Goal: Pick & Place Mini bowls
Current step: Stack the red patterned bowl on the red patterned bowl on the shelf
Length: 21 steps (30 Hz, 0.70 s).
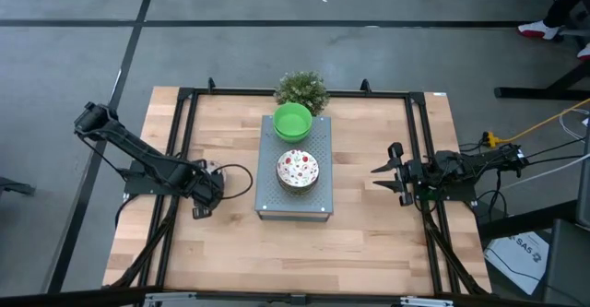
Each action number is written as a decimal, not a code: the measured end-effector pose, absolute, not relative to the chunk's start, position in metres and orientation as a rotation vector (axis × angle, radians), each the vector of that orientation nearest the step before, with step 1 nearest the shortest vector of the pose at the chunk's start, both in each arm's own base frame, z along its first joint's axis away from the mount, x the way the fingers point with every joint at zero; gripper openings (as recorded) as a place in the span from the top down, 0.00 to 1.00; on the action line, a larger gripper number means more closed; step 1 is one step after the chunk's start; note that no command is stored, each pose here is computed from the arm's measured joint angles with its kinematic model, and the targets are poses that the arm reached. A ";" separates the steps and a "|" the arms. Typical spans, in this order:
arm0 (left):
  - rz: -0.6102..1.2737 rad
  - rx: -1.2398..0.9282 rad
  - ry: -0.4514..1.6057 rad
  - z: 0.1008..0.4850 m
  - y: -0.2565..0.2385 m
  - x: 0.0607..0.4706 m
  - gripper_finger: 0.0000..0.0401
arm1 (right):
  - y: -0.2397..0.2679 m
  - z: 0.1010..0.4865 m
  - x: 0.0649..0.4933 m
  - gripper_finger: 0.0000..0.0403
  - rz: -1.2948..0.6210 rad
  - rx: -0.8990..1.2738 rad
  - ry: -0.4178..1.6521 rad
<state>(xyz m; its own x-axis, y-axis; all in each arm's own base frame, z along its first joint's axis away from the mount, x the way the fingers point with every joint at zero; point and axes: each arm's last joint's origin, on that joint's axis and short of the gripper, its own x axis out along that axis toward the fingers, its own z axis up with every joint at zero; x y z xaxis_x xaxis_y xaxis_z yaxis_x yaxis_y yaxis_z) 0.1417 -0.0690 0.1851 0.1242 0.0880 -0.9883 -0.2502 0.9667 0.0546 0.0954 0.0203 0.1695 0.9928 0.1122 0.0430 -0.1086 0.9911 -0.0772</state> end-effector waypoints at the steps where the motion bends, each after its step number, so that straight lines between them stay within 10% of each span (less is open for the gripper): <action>1: 0.252 -0.132 1.418 0.183 -0.069 0.142 0.65 | 0.020 0.170 0.095 0.64 0.111 -0.075 -0.047; 21: 0.318 -0.160 1.330 0.173 -0.067 0.144 0.96 | 0.020 0.170 0.095 0.63 0.111 -0.075 -0.047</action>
<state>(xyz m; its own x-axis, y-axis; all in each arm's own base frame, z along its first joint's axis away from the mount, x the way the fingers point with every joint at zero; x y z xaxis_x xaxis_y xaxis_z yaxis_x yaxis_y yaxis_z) 0.1435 -0.0672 0.1725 0.2039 0.1360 -0.9695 -0.3174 0.9460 0.0659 0.0954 0.0204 0.1696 0.9927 0.1123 0.0431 -0.1087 0.9911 -0.0772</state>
